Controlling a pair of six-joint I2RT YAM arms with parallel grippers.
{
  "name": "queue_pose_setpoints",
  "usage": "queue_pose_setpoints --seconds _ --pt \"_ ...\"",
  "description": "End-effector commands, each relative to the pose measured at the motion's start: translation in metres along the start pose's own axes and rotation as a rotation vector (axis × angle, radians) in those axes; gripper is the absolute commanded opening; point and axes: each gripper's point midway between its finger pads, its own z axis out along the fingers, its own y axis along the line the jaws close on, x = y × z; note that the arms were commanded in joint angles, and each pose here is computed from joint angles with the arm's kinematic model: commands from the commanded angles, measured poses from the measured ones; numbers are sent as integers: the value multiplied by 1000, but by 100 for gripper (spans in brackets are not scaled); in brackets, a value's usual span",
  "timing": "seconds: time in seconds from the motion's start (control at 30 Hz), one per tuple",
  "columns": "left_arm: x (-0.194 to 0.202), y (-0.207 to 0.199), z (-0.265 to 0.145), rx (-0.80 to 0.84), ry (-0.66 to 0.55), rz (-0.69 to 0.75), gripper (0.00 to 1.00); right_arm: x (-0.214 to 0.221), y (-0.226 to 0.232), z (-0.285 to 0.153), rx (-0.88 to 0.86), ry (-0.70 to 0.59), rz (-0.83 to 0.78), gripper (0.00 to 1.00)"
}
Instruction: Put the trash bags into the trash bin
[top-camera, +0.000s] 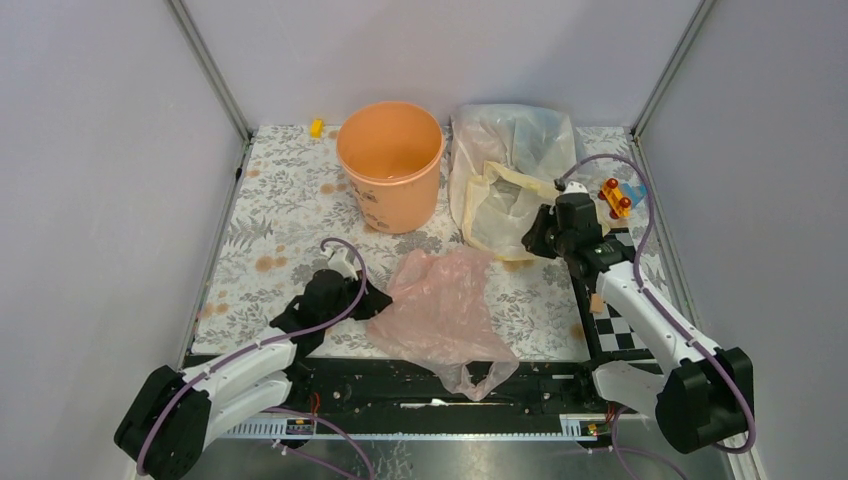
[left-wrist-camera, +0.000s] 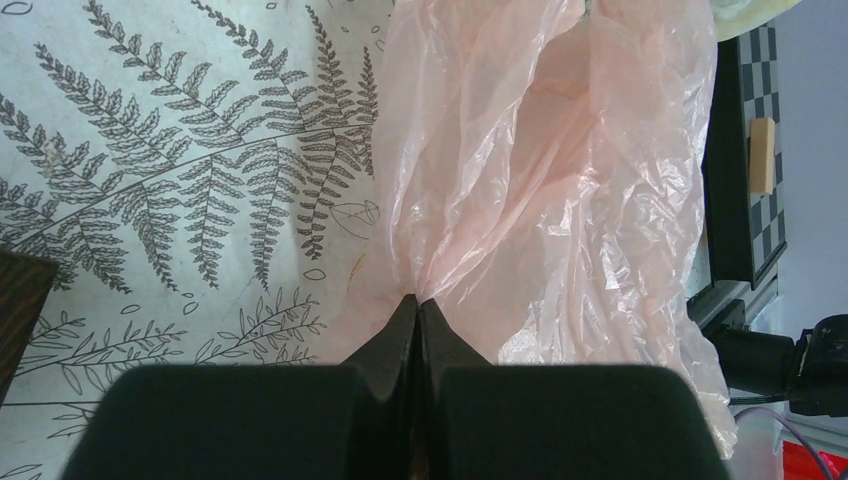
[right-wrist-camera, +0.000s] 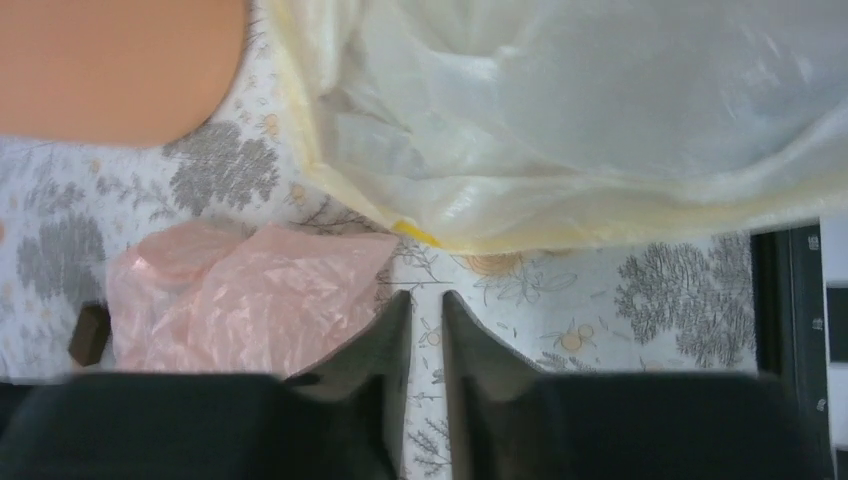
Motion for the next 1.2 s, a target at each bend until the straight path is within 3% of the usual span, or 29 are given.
queue_pose_setpoints --seconds 0.0,0.03,0.07,0.17,0.27,0.4,0.63,0.77,0.93,1.0,1.1,1.13,1.17 --pt "-31 -25 2 63 -86 27 3 -15 48 -13 -238 36 -127 53" --pt "-33 -28 3 71 -84 34 10 -9 55 -12 -283 68 -132 67" --pt "-33 -30 4 76 -78 42 20 -1 61 -11 -323 98 -135 73" --pt "-39 -37 5 91 -82 60 53 19 63 -5 -378 149 -115 84" --pt "-54 -44 3 81 -119 99 72 31 58 7 -371 161 -95 89" --pt "-83 -60 4 58 -192 206 84 40 58 22 -374 196 -70 86" --pt "-102 -59 43 -70 -170 378 86 49 66 37 -423 211 -55 81" --pt "-96 -52 69 -94 -108 395 83 54 66 43 -430 200 -27 78" --pt "-87 -48 91 -90 -66 379 70 60 67 55 -430 206 18 76" --pt "-85 -47 95 -81 -70 372 55 67 72 59 -449 236 23 76" --pt "-87 -48 95 -54 -101 362 18 77 84 63 -486 282 16 72" --pt "-89 -47 93 -50 -115 342 8 80 88 63 -498 293 10 66" --pt "-90 -47 90 -39 -124 321 0 80 91 62 -506 299 6 53"
